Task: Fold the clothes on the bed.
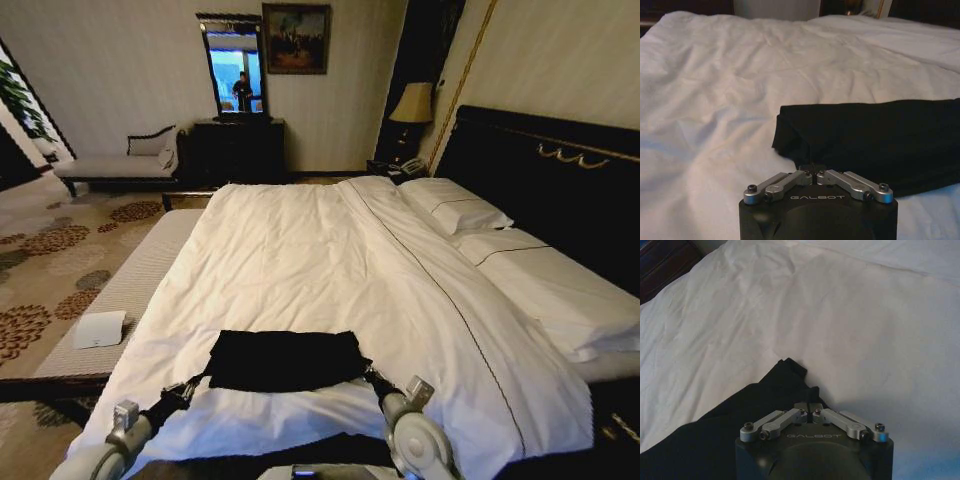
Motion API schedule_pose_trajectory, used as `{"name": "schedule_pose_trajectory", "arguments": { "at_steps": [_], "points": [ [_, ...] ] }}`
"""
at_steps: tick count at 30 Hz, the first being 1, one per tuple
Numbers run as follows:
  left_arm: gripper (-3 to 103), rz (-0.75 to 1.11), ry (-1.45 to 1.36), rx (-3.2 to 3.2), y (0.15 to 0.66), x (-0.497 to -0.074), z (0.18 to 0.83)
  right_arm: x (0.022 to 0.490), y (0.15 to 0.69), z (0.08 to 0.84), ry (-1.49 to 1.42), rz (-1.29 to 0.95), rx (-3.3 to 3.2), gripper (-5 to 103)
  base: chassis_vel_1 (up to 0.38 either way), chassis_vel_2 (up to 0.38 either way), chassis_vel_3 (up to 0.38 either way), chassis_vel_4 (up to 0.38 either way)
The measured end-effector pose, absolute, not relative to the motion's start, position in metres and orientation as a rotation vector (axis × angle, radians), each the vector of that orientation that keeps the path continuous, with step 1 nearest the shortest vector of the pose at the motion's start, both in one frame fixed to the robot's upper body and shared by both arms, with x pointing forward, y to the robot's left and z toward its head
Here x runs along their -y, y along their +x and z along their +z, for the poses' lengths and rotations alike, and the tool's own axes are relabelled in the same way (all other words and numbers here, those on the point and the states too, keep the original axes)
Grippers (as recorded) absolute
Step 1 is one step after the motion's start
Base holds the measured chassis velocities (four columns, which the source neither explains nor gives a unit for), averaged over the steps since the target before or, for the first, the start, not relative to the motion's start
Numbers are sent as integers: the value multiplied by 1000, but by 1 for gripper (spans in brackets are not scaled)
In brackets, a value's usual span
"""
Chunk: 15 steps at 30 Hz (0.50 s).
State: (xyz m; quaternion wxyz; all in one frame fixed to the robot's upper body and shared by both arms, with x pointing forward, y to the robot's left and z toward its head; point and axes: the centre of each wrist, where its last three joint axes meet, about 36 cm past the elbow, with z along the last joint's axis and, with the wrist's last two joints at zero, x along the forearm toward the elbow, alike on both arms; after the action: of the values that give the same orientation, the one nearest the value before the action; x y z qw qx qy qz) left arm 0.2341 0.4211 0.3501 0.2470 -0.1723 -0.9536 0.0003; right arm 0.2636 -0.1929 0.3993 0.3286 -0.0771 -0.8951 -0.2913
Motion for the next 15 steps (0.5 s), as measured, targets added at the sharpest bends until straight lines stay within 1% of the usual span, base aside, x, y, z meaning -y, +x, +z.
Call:
{"name": "schedule_pose_trajectory", "arguments": {
  "at_steps": [8, 12, 13, 14, 15],
  "points": [
    [0, -12, -462, 2584, 231, -414, 338, 182, 264, 364, -228, -691, 2311, 0, 0, 0, 0, 0],
    [0, -46, -459, 2588, 226, -417, 338, 184, 265, 361, -244, -702, 2365, 21, 0, 0, 0, 0],
    [0, -46, -459, 2588, 226, -417, 338, 184, 265, 361, -244, -702, 2365, 21, 0, 0, 0, 0],
    [0, -53, -458, 2592, 224, -417, 337, 187, 265, 363, -255, -703, 2385, 27, 0, 0, 0, 0],
    [-3, -57, -457, 2595, 223, -418, 337, 189, 267, 365, -266, -708, 2404, 32, 0, 0, 0, 0]
  ]
}}
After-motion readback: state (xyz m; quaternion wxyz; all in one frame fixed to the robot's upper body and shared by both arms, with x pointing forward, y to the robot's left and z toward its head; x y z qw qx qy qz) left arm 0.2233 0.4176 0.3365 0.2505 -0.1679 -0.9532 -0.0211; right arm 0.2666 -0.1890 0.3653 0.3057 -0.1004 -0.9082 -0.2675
